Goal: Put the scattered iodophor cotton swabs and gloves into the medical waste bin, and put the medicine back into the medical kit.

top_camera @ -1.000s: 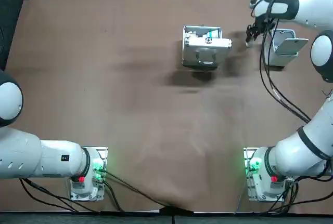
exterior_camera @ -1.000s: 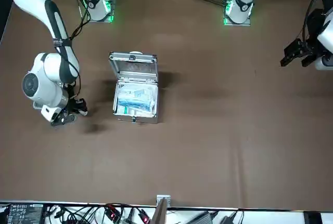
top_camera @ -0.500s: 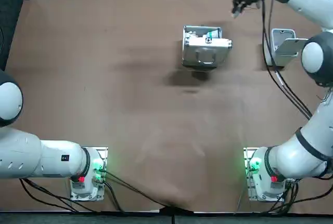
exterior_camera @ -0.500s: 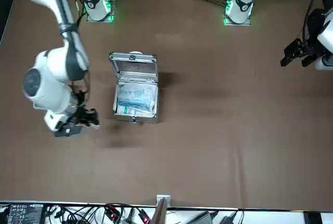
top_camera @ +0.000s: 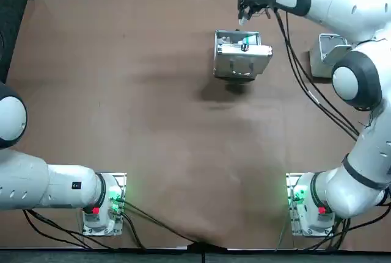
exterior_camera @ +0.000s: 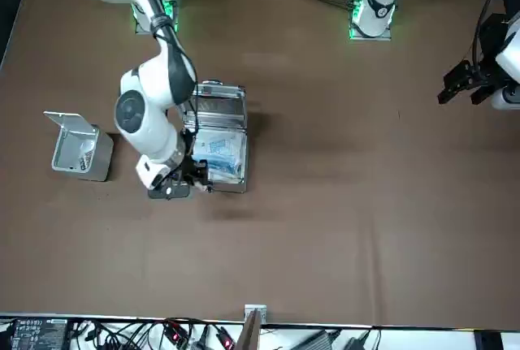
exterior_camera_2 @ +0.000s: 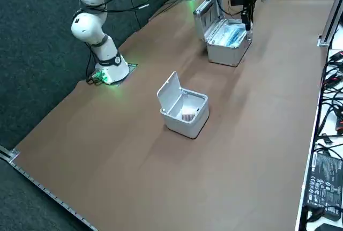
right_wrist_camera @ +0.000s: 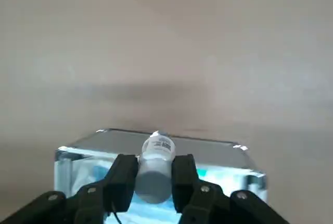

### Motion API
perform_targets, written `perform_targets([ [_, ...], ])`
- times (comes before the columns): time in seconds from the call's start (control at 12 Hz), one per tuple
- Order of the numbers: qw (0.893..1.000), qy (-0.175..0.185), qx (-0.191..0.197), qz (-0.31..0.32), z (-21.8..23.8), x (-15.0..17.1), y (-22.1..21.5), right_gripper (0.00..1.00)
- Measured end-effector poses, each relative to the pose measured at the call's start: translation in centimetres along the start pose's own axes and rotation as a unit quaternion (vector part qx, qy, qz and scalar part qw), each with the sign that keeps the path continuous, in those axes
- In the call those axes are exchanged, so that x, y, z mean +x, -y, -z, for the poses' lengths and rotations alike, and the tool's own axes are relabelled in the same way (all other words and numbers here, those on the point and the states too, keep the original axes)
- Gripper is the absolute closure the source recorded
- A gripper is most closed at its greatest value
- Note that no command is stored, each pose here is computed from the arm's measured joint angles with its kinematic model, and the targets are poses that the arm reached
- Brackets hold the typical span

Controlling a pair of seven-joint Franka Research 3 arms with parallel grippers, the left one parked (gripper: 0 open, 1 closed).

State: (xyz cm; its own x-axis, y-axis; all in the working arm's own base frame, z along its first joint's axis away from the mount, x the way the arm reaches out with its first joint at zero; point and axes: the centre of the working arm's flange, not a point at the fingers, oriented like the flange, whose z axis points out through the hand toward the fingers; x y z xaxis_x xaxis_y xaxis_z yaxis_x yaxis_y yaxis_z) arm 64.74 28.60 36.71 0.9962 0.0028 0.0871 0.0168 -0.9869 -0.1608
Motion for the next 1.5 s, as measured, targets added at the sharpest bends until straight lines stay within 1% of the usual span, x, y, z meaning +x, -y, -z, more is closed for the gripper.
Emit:
perform_targets([
  [0.17, 1.000, 0.009, -0.001, -0.006, -1.1, -1.3, 2.8, 0.60],
  [0.33, 1.000, 0.014, -0.005, -0.018, -1.9, -2.0, 3.8, 0.60],
  [0.58, 0.999, 0.020, -0.012, -0.028, -2.9, -2.4, 4.3, 0.60],
  [0.92, 0.998, 0.023, -0.020, -0.051, -3.1, -2.8, 4.8, 0.60],
  [1.33, 0.995, 0.060, -0.043, -0.061, -4.4, -3.8, 4.5, 0.60],
  [1.5, 0.994, 0.063, -0.046, -0.071, -4.4, -3.8, 4.4, 0.60],
])
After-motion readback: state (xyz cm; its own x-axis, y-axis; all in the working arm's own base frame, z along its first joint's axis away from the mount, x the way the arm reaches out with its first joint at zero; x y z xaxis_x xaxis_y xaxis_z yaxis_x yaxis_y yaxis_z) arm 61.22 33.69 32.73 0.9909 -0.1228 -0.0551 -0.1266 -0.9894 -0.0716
